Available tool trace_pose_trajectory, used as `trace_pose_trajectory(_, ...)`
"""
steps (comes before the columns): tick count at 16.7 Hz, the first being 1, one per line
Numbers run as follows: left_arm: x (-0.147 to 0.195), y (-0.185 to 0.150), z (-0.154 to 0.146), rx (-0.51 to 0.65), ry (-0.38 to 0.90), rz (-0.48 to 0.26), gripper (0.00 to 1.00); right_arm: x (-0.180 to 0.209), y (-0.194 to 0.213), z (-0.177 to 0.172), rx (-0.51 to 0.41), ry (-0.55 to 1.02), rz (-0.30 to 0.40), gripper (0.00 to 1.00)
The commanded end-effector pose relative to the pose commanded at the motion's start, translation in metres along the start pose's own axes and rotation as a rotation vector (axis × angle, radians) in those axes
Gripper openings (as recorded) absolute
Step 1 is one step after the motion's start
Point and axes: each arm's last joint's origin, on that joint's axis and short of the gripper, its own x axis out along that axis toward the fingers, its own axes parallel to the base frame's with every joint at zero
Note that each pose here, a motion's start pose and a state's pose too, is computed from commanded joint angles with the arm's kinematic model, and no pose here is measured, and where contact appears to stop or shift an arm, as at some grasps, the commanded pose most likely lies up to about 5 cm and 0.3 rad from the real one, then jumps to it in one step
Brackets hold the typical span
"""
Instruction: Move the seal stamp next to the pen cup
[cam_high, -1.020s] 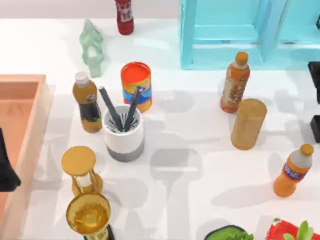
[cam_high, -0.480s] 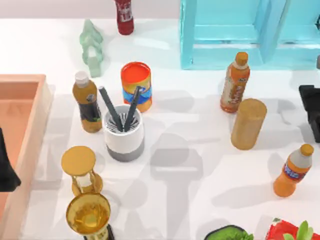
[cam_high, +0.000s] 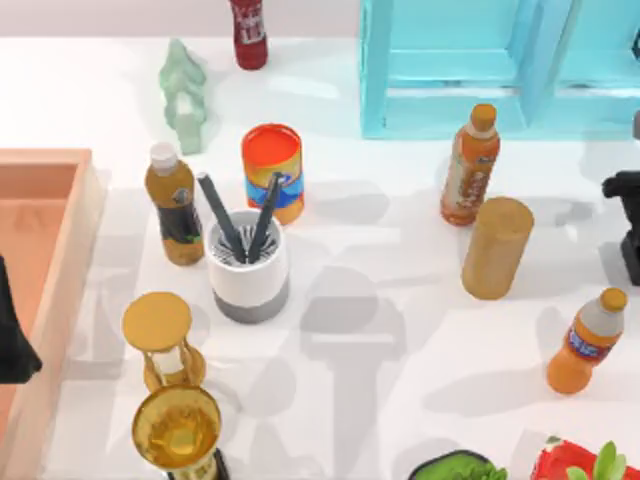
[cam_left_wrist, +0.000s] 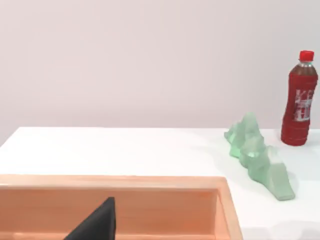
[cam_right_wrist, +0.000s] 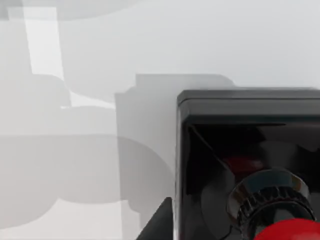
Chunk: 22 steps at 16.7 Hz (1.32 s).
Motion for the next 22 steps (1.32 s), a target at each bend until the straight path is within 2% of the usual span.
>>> trace_pose_trajectory(6,0.0,0.0,0.0,0.0,0.0,0.0,1.0,0.0,0.0,0.0,0.0,0.0,0.0,0.02)
trace_pose_trajectory(17,0.0,0.0,0.0,0.0,0.0,0.0,1.0,-0.003,0.003,0.001,0.002,0.002,-0.001,0.0)
trace_pose_trajectory(22,0.0,0.0,0.0,0.0,0.0,0.0,1.0,-0.044,0.047,0.016,0.003,0.012,-0.003,0.0)
